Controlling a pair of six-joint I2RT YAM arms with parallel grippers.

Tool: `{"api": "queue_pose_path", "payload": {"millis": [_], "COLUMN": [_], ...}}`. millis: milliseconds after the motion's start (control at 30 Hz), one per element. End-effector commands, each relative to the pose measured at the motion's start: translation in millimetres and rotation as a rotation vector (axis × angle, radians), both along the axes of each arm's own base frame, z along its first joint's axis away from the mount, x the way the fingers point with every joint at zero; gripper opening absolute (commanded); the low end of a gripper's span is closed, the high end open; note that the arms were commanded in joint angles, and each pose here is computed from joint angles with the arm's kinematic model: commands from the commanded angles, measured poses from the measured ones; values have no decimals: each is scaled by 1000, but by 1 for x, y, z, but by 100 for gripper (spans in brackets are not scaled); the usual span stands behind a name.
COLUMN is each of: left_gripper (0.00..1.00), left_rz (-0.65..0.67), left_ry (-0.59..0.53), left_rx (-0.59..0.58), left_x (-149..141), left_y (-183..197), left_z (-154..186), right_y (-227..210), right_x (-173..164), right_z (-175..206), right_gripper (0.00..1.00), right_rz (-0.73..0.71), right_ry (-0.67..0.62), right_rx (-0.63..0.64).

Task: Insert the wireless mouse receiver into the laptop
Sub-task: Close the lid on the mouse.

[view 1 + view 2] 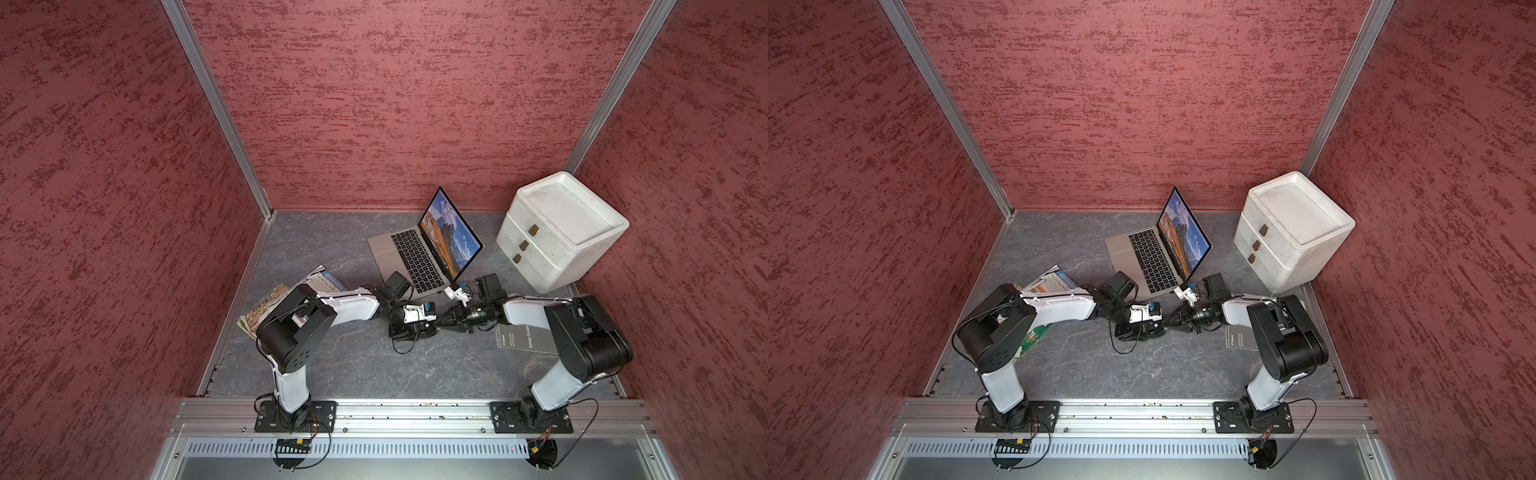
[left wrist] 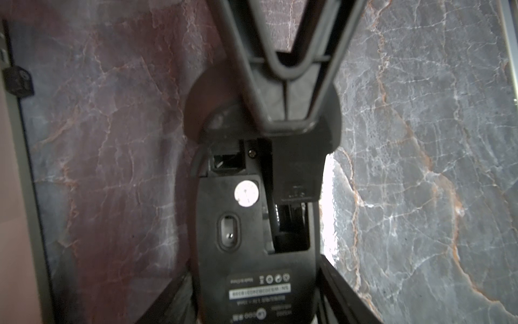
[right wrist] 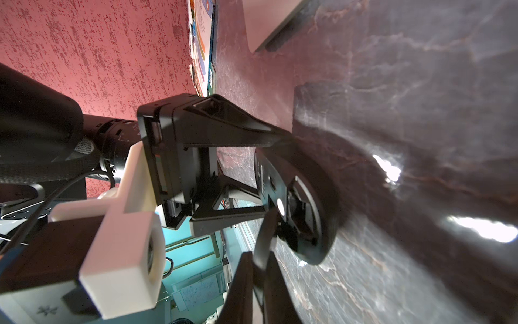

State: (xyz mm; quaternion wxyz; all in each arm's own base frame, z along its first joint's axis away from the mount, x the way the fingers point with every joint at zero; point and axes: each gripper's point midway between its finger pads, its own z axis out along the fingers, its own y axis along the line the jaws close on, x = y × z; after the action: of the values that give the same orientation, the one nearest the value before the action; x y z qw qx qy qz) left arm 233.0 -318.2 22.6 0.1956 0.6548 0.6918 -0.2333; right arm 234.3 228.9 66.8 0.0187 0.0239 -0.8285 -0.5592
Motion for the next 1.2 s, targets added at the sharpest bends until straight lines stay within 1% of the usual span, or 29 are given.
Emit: {"api": "queue_pose_path", "payload": {"millis": [0,233,433,533,700,1167], "left_gripper": [34,33,33,33,32,32], "left_rz": [-8,-10,-9,-11,-11,-16], "left_ry": [19,19,21,24,27,43], "left_rx": [13,11,12,15,14,17], "left_x": [-3,-3,-3,-4,-4,-6], "left_y": [1,1,1,1,1,1], "left_z": [-3,-3,-4,-4,-4,-4], "right_y": [-5,-16,-20,-16,-13,-8], "right_x": [4,9,8,10,14,20], "right_z": [-15,-11,-15,-16,-12,-16], "right_gripper": [0,0,0,0,0,0], "right_rz": [-51,-84,-86,-92,-113,-117], "right_ry": [-24,-53,-47,-34,-55,-88], "right_rx": [-71,-94,-106,-73,-27,-7]}}
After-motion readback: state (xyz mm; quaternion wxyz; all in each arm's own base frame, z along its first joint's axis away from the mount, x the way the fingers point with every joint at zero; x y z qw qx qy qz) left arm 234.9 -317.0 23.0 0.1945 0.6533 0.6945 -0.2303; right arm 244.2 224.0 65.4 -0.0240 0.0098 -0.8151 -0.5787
